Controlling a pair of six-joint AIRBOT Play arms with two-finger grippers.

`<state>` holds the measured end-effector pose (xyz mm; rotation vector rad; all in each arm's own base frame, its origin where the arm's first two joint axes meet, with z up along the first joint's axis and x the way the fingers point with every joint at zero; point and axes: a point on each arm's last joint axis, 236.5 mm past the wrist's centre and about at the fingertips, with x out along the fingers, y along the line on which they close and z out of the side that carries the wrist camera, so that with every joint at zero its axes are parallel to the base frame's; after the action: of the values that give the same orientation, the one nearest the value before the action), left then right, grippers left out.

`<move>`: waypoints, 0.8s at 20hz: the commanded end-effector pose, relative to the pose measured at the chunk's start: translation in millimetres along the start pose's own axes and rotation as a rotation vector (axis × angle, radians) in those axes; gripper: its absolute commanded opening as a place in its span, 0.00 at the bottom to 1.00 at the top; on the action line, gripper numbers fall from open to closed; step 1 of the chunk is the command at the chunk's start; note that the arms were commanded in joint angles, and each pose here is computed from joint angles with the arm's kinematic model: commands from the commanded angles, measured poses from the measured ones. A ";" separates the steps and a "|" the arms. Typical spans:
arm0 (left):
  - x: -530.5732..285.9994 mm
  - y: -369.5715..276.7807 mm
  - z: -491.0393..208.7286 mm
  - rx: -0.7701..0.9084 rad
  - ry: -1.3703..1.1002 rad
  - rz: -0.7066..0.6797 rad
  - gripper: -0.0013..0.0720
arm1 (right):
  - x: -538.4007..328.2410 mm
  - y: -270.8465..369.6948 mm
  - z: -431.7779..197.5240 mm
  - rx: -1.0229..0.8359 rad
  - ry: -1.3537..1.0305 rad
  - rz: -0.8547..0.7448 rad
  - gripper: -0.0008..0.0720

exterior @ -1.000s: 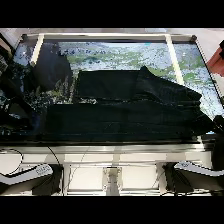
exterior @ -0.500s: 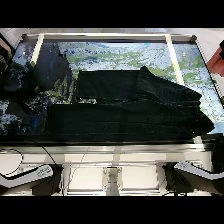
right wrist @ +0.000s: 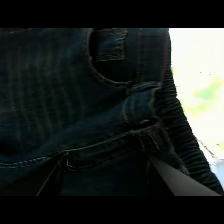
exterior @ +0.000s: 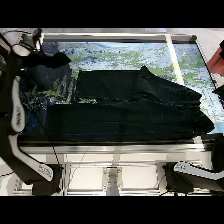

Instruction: Fold the clothes and pants, and hang the long-sleeved shirts on hangers.

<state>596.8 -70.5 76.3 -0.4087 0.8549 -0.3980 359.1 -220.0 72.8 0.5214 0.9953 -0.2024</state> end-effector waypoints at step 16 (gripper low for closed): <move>104.2 77.3 -74.0 -0.177 0.205 0.086 0.76 | 40.1 31.7 -1.0 -0.057 0.045 0.033 0.75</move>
<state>615.6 -67.8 -66.6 -0.5000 1.0945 -0.2864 392.0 -190.0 49.9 0.4866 1.0312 -0.1326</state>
